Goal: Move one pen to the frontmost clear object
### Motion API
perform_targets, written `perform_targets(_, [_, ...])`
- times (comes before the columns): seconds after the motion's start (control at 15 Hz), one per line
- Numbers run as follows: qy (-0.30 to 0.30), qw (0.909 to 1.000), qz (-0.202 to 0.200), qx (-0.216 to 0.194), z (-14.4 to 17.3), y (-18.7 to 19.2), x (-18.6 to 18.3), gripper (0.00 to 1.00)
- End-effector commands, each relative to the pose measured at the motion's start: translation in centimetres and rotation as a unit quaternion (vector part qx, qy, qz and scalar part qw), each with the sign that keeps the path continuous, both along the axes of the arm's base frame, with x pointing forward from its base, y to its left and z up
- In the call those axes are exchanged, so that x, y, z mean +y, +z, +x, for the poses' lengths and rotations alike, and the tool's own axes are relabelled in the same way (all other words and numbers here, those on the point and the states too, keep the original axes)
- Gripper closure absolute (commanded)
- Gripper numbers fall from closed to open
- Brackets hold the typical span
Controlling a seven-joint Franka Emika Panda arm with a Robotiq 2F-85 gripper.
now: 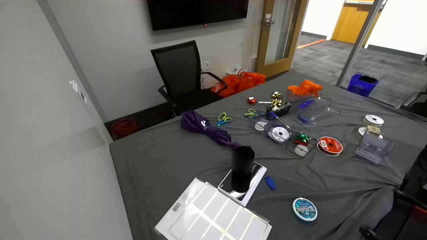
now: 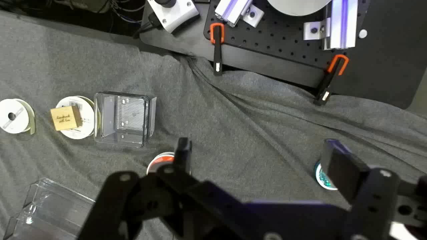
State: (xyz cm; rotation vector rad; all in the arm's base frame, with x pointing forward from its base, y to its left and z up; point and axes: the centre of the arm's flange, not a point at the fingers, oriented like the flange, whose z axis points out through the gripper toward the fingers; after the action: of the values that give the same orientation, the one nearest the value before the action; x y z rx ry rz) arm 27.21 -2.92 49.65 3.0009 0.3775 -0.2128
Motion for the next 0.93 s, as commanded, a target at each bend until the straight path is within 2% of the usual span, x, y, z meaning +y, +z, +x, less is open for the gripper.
perform_targets(0.0, [0.000, 1.0000, 0.000, 0.000, 0.0, 0.0, 0.0, 0.00])
perform_targets(0.4, [-0.001, 1.0000, 0.004, 0.000, 0.5, -0.1, 0.1, 0.00])
perform_targets(0.53, [-0.009, 0.9998, 0.017, -0.004, 2.4, -0.7, 0.3, 0.00])
perform_targets(0.6, [-0.015, 0.9999, 0.004, 0.007, 4.0, -0.8, 0.2, 0.00])
perform_targets(0.87, [-0.036, 0.9991, 0.022, -0.007, 9.0, -2.5, 1.6, 0.00])
